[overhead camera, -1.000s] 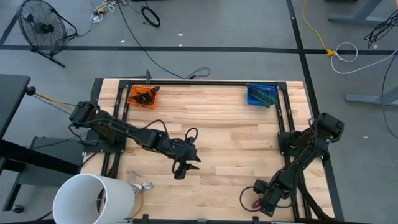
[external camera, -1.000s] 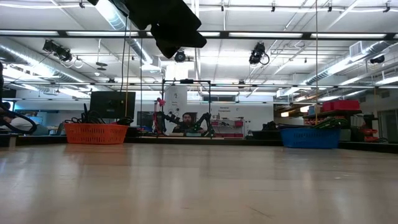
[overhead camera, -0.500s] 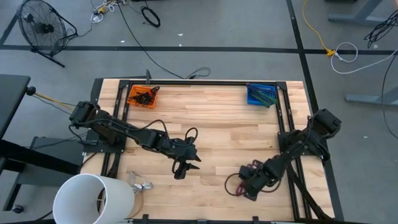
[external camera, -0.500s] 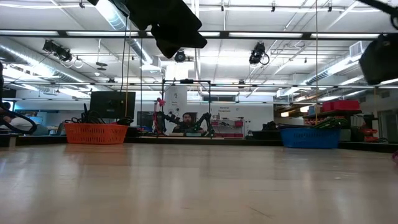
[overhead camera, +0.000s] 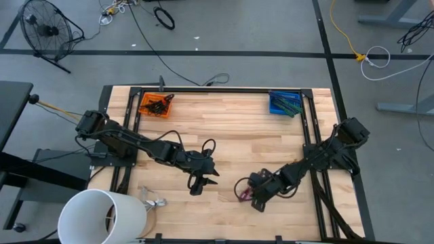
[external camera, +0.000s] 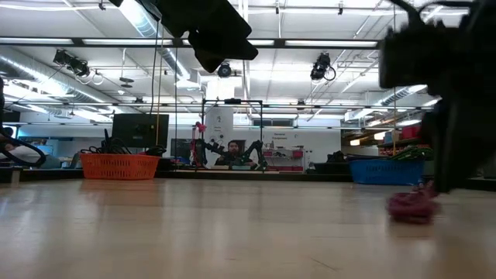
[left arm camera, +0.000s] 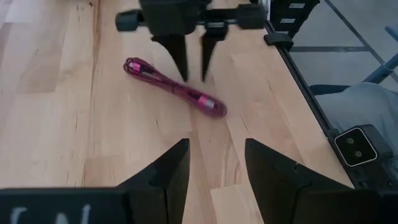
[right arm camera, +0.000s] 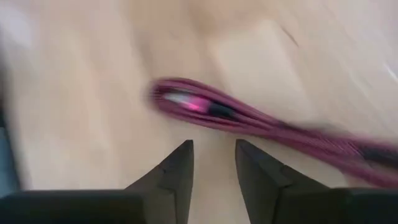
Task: Pick & Place USB Port
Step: Put the pink charger cable into the blue bin
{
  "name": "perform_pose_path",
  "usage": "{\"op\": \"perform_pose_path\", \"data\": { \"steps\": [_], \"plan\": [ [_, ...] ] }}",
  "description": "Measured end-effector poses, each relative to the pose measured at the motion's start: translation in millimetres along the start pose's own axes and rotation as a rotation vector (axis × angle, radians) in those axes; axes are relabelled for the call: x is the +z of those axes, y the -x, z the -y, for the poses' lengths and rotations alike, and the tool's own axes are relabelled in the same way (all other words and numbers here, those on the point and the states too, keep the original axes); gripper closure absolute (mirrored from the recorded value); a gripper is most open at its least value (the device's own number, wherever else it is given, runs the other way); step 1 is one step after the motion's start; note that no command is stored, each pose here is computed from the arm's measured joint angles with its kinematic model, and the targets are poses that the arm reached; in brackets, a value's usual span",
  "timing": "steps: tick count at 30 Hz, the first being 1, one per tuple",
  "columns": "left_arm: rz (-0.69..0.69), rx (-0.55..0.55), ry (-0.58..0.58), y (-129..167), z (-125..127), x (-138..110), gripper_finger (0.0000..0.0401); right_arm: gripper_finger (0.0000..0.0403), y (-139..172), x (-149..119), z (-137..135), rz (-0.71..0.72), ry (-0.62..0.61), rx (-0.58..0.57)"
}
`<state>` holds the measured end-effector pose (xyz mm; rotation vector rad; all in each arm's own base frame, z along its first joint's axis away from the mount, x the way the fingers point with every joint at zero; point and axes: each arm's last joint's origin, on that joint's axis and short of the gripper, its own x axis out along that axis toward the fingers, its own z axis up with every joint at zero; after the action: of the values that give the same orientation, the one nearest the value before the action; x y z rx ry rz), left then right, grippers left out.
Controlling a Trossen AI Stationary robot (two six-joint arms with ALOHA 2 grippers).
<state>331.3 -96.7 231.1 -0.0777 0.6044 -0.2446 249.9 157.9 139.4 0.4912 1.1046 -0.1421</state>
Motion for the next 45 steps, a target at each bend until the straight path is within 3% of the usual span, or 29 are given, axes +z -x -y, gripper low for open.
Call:
{"op": "perform_pose_path", "data": {
  "steps": [6,10,19,31,36,41,45],
  "plan": [
    [0.000,0.000,0.000,0,0,0,0.0243,0.0284,0,24,-5,0.123,0.112,0.136],
    [0.000,0.000,0.000,0,0,0,0.0243,0.0284,-1,27,-1,0.066,0.176,0.165],
    [0.000,0.000,0.000,0,0,0,0.0243,0.0278,-2,26,7,0.043,0.300,0.089],
    [0.001,0.008,0.000,0,0,0,0.0243,0.0177,-4,25,20,-0.032,0.448,0.003],
    [0.001,0.008,-0.006,0,0,0,0.0243,0.0157,-10,23,22,-0.045,0.496,-0.024],
    [0.003,0.019,-0.016,0,-1,0,0.0243,0.0168,-19,22,23,-0.046,0.494,-0.061],
    [0.003,0.019,-0.016,0,0,0,0.0243,0.0233,-24,22,28,-0.076,0.406,-0.094]
  ]
}}
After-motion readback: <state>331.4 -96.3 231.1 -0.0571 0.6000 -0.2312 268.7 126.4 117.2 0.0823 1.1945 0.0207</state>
